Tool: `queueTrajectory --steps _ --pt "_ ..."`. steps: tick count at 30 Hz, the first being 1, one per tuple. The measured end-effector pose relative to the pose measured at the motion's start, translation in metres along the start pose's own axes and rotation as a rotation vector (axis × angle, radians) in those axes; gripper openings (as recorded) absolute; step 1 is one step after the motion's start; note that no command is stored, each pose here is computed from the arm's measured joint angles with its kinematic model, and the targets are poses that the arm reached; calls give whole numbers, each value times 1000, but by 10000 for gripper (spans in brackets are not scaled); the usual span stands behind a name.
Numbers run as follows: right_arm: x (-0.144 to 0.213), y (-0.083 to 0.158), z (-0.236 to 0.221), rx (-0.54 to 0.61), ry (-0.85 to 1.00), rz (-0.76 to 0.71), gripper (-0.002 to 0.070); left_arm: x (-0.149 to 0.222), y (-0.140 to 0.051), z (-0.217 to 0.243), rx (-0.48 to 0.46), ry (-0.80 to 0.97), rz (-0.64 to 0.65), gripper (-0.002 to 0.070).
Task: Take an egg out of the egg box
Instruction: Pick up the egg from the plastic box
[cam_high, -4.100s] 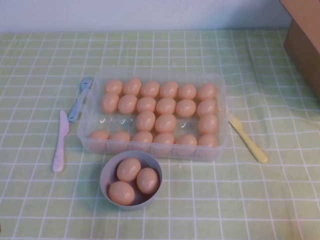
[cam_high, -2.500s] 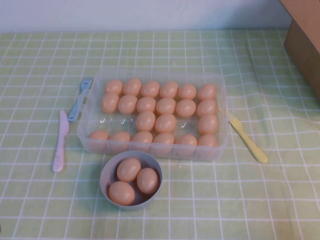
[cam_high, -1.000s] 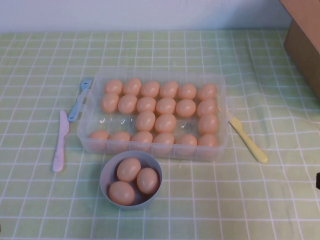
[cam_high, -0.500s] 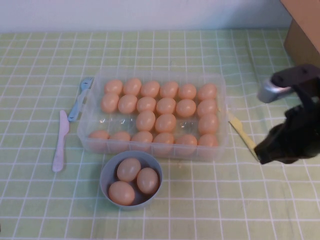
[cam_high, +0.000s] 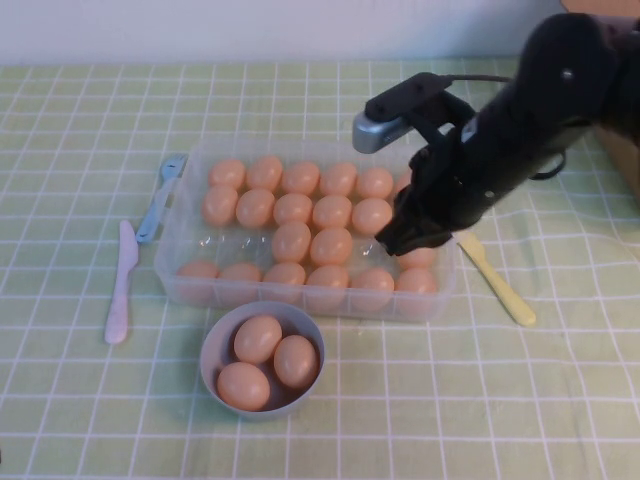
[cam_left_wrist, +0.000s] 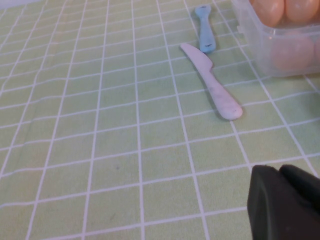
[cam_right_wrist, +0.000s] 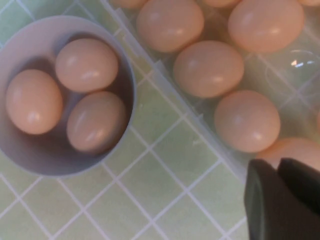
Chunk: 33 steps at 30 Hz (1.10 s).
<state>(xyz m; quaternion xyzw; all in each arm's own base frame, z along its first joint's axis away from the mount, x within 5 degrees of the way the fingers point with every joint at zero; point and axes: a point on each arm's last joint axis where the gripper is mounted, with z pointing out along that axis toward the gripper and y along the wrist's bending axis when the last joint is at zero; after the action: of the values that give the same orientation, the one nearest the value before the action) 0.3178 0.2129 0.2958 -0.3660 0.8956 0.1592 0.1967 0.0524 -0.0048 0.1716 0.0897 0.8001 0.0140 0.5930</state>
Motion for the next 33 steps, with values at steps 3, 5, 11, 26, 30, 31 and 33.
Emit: queueTrajectory --steps 3,5,11,26,30,31,33 --pt "-10 -7 14 4 38 -12 58 0 0 0 0 0 0 -4" --pt "-15 -11 23 6 67 6 105 0 0 0 0 0 0 -4" --pt "-26 -24 39 79 138 214 332 0 0 0 0 0 0 -4" --pt "-30 -36 55 168 180 386 477 0 0 0 0 0 0 -4" --pt "-29 -39 64 171 197 387 477 0 0 0 0 0 0 -4" --pt "-29 -39 66 171 197 387 477 0 0 0 0 0 0 -4" --pt "-28 -40 69 173 200 387 477 0 0 0 0 0 0 -4"
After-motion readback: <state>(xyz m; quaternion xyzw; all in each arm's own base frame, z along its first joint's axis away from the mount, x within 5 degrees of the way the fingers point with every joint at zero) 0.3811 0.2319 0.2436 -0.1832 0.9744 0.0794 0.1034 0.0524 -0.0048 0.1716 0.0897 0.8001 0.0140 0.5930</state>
